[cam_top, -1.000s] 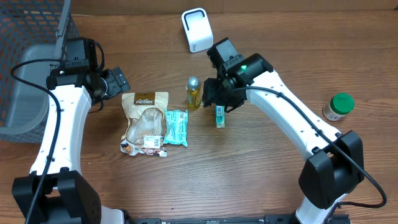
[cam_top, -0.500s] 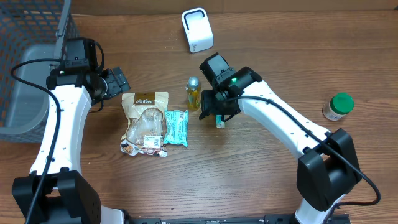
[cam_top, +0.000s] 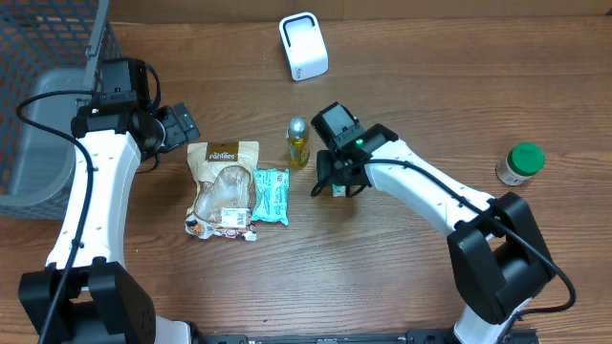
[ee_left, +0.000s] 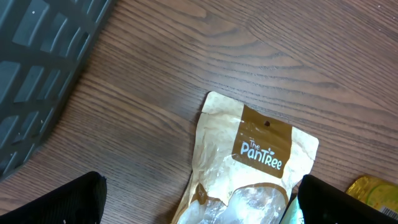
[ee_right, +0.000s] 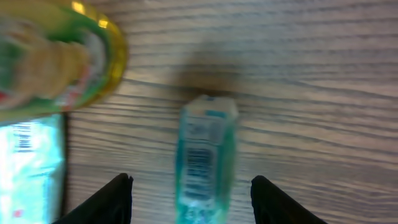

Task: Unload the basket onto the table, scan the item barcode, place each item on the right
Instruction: 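Lower the right gripper onto the Kleenex pack beside the yellow bottle, then close the right gripper on the Kleenex pack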

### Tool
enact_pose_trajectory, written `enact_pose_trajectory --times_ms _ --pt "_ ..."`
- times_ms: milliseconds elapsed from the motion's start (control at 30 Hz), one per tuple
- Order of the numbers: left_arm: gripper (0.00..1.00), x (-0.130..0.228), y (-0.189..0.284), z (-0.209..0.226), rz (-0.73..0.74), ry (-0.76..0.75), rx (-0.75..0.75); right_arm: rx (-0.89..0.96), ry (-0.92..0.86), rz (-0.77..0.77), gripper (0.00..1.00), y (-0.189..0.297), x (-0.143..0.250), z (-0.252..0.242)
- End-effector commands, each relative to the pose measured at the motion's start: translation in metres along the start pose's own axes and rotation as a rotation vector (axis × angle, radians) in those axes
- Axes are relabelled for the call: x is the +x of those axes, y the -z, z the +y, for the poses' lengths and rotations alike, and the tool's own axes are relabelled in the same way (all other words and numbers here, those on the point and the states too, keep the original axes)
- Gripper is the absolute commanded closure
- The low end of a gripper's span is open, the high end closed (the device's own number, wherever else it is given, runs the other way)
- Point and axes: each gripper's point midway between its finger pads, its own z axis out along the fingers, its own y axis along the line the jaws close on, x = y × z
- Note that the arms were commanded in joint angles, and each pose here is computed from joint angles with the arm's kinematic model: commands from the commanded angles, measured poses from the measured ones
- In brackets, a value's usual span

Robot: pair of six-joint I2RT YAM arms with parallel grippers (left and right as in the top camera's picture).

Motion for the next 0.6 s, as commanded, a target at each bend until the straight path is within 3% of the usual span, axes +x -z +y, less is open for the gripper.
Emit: enact_pose_trajectory --times_ms 0,567 --pt "0.00 -0.0048 0.0066 -0.0033 -0.020 -0.009 0.014 0.033 -0.009 -0.041 0.42 -0.0006 -0.0031 -0.0080" --pt "0.00 -0.0048 0.0066 -0.0033 -0.020 -0.009 0.014 0.018 -0.011 -0.065 0.42 -0.0093 -0.0072 -0.0046"
